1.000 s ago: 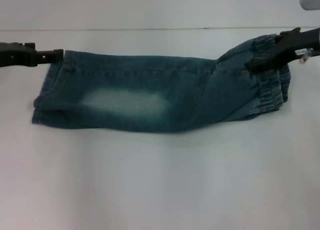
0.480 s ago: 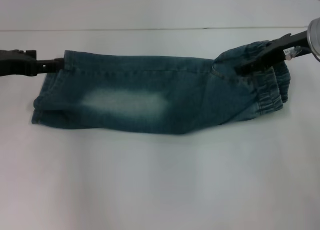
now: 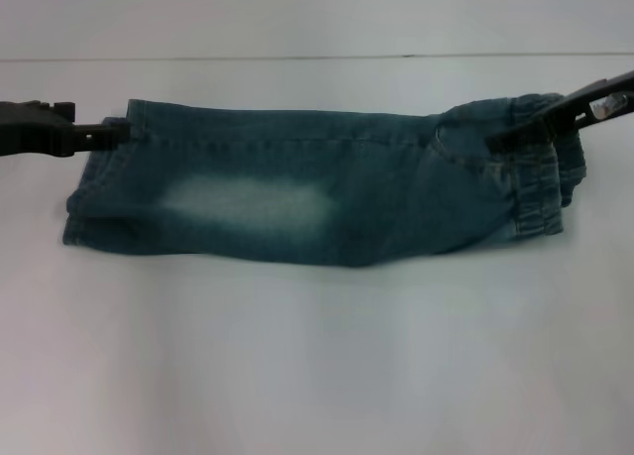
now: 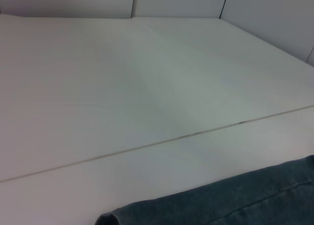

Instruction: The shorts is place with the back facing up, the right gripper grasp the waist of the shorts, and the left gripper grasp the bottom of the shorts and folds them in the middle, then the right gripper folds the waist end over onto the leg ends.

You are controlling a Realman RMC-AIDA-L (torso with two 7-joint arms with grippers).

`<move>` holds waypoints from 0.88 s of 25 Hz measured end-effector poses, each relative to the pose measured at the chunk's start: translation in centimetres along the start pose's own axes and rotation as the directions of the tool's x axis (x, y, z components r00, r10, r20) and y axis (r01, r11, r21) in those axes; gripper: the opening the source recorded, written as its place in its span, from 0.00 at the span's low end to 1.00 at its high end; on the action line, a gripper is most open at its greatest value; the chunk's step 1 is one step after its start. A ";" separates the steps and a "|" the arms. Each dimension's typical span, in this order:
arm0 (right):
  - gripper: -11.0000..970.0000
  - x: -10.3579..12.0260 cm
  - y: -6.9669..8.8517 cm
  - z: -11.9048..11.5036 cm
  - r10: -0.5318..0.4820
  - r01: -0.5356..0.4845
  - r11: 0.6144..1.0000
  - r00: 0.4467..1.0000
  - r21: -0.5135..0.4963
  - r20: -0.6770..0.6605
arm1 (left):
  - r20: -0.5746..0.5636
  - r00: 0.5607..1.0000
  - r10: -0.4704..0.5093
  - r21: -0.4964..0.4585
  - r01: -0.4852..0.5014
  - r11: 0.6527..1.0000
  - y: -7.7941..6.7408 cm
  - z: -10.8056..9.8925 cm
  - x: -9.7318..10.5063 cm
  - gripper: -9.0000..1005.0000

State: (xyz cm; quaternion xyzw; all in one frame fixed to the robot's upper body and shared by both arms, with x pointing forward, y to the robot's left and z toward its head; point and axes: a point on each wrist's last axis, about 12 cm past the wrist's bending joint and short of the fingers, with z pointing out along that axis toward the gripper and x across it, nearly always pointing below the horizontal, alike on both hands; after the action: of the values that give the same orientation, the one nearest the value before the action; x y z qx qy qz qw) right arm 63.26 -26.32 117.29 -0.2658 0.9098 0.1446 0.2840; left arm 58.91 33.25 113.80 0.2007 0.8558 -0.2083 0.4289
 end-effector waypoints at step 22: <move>0.95 1.2 -0.9 -2.8 0.029 -0.034 0.998 0.996 -0.052 -0.087 | -0.015 1.000 0.021 0.020 -0.021 1.000 -0.3 0.0 0.5 0.92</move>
State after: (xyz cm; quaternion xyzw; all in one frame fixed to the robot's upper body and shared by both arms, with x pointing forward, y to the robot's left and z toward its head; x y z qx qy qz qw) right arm 61.66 -28.71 118.71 -0.2647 0.9212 0.1616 0.2350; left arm 58.49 33.12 113.50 0.2155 0.8548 -0.2106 0.4225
